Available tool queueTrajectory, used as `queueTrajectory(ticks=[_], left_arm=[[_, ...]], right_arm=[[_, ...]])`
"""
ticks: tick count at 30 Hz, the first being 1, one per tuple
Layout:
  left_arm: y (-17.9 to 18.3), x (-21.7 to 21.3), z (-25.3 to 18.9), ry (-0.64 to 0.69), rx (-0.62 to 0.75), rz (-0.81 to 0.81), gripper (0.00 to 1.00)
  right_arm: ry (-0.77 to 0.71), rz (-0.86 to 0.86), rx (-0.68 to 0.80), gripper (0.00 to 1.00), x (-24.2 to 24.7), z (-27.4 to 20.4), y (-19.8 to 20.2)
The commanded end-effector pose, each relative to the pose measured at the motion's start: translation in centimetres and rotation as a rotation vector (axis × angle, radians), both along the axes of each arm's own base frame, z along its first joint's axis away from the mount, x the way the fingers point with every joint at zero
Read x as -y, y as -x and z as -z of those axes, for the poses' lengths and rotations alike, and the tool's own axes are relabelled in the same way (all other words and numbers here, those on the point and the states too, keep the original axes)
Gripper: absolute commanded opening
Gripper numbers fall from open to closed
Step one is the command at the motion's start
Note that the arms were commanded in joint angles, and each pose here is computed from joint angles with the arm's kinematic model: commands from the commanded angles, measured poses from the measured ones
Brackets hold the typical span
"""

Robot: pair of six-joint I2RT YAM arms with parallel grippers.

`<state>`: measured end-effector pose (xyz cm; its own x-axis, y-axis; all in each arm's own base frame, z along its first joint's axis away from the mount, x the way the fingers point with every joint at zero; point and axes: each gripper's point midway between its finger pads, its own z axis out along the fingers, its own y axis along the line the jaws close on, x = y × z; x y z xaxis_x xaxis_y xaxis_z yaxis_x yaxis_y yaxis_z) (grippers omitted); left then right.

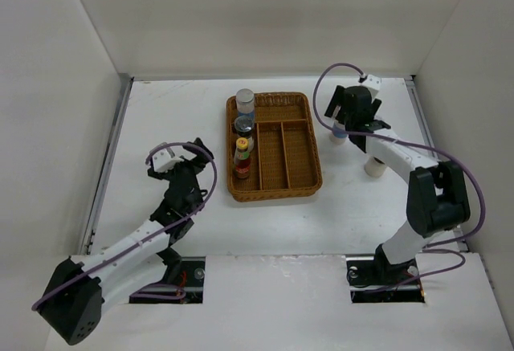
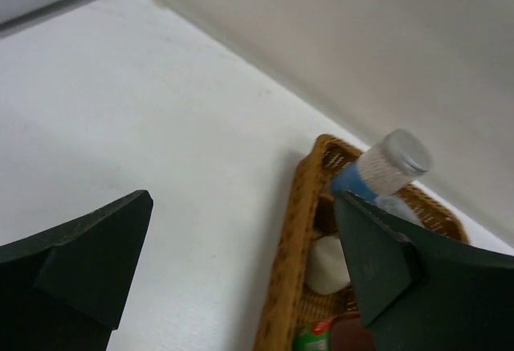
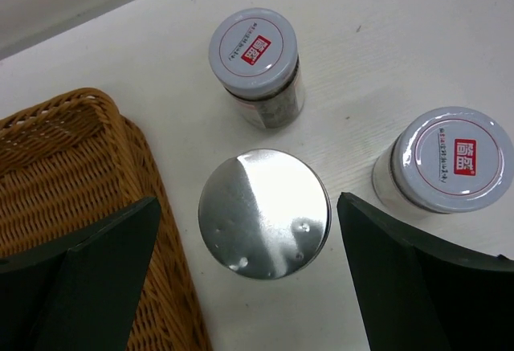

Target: Organize the condiment bottles

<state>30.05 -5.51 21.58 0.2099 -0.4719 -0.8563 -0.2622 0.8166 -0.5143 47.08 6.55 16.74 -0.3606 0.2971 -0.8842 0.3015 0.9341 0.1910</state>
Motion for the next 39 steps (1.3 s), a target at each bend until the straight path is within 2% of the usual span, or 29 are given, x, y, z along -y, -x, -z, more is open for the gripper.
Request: queueTrajectory(ticks=[1, 3, 7, 9, 15, 20, 29, 39], left_arm=[[-0.2, -1.1, 3.3, 0.111, -0.039, -0.017, 1.00], [-0.7, -2.1, 4.7, 0.156, -0.054, -0.027, 1.00], [-1.4, -1.9, 7.4, 0.215, -0.102, 0.021, 1.00], [-1.9, -2.0, 8.5, 0.238, -0.110, 0.027, 1.00], [-2.2, -1.5, 8.6, 0.252, -0.112, 0.055, 1.00], [-2.0, -1.1, 7.9, 0.270, -0.087, 0.080, 1.00], [-2.2, -1.1, 8.3, 0.271, -0.102, 0.088, 1.00], [-2.3, -0.4, 8.0, 0.276, -0.100, 0.119, 1.00]], right_arm=[[-0.012, 0.010, 0.014, 0.95, 0.1, -1.0, -1.2], [-0.005, 0.017, 0.006, 0.87, 0.2, -0.7, -1.4], [0.004, 0.034, 0.048, 0.54, 0.6, -1.7, -1.3], [0.030, 0.045, 0.090, 0.47, 0.9, -3.4, -0.7], [0.085, -0.045, 0.262, 0.46, -3.3, -11.9, 1.4], [0.012, -0.230, 0.367, 0.48, -11.0, -15.7, -0.6], [-0.043, -0.391, 0.363, 0.48, -20.4, -14.3, -5.8], [-0.053, -0.445, 0.244, 0.52, -24.9, -6.6, -7.6]])
